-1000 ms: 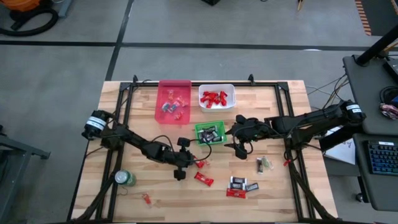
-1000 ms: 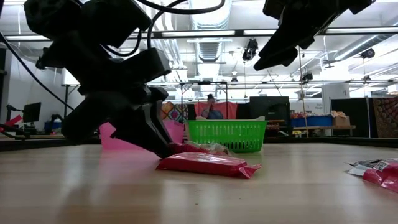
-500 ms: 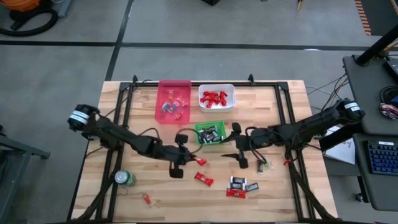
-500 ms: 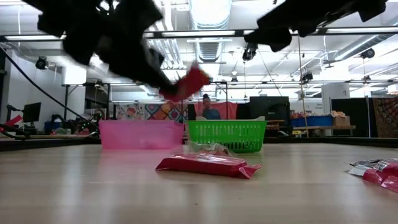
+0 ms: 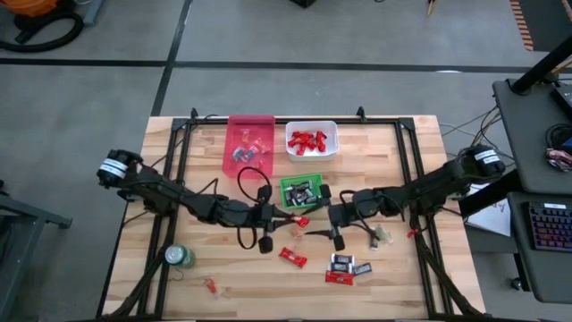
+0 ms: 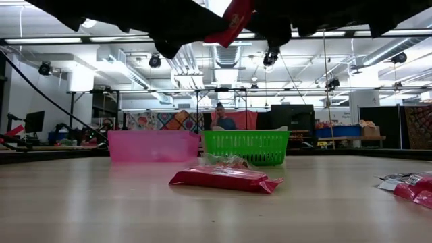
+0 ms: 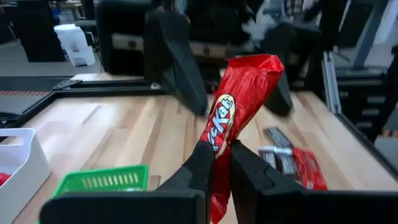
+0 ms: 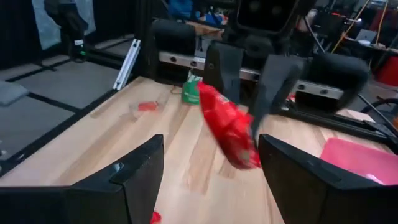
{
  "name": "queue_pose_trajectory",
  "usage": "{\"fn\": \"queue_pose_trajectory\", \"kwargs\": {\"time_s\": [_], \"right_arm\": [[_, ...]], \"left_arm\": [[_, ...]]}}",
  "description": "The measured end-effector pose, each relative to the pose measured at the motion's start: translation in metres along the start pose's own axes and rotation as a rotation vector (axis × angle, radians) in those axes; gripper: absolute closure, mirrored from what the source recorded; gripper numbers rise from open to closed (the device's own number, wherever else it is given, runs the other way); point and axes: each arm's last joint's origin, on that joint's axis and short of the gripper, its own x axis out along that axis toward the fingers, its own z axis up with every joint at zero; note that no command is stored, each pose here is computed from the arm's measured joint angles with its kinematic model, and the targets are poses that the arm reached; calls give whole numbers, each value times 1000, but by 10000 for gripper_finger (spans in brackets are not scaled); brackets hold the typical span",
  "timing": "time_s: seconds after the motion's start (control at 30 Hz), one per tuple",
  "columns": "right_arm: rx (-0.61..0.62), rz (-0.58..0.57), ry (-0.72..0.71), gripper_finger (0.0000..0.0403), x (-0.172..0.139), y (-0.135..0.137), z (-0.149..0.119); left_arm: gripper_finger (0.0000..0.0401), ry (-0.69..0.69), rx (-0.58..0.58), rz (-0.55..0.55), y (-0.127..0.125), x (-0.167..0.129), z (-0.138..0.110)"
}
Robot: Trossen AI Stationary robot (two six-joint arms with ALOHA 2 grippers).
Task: Sort candy
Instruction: Put the red chocolate bar into the white bin
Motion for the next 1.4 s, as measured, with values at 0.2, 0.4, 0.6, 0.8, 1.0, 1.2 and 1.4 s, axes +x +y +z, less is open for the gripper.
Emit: {"fn": "queue_pose_trajectory", "kwargs": {"time_s": [0.2,0.4,0.6,0.8,1.0,1.2,1.4], "right_arm": [[-6,0,15,200,12,1,-4],[-21,-10,23,313,15,0,-5],[-42,-7,22,374,14,0,-5],[-7,-17,71,369,14,-9,-1],[6,-142,233,371,6,-39,8],[6,-416,530,372,-11,-99,4],[127,-615,669,373,-36,-170,-18]], "left_arm": [[387,-8,-2,18,0,7,-7],[376,1,-13,17,-1,9,-10],[341,0,-13,18,0,8,-9],[286,47,2,42,3,1,-6],[244,157,33,82,10,-17,1],[241,249,13,187,21,-41,10],[244,276,5,247,26,-55,15]]}}
